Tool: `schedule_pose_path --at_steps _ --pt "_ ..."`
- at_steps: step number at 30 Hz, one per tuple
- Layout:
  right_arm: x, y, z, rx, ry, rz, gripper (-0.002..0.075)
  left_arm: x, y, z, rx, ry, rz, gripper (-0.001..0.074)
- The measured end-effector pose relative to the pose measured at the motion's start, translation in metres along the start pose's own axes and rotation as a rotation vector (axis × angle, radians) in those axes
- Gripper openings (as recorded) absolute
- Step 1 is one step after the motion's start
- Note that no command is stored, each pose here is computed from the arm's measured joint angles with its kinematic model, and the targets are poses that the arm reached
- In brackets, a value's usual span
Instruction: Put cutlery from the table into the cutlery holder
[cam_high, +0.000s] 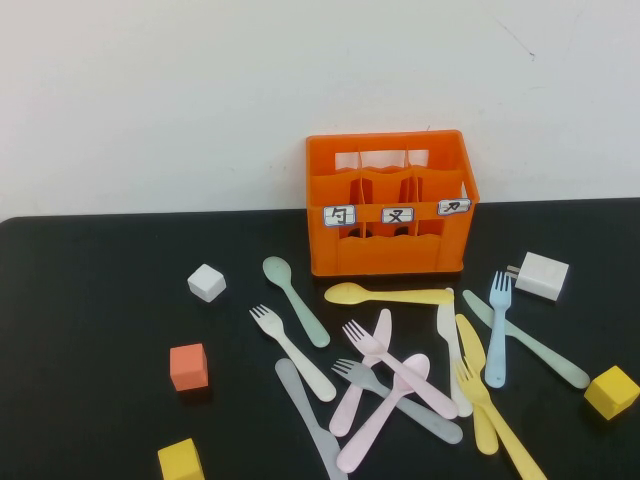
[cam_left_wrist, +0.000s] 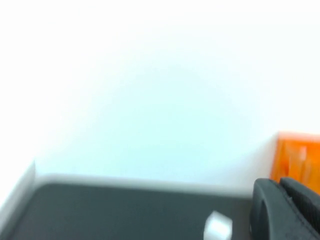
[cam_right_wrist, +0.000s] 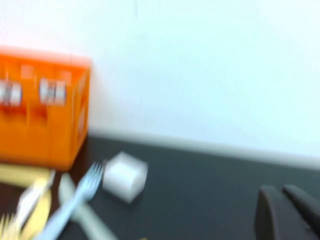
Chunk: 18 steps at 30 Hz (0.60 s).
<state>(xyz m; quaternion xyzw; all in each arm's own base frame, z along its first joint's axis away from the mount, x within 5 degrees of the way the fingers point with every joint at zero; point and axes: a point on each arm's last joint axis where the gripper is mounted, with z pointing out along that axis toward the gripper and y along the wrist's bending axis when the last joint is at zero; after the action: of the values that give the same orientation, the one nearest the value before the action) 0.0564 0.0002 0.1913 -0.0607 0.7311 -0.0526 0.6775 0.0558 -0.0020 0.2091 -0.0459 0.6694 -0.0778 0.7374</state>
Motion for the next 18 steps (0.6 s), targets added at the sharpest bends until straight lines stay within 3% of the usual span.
schedule_pose_path --at_steps 9,18 --pt "-0.023 -0.003 -0.003 0.039 -0.258 -0.039 -0.0002 -0.025 -0.002 -0.004 0.026 -0.281 -0.009 -0.0002" --pt "-0.032 -0.004 -0.006 0.055 -0.364 -0.037 -0.0002 -0.028 -0.001 -0.005 0.029 -0.317 -0.125 -0.0002"
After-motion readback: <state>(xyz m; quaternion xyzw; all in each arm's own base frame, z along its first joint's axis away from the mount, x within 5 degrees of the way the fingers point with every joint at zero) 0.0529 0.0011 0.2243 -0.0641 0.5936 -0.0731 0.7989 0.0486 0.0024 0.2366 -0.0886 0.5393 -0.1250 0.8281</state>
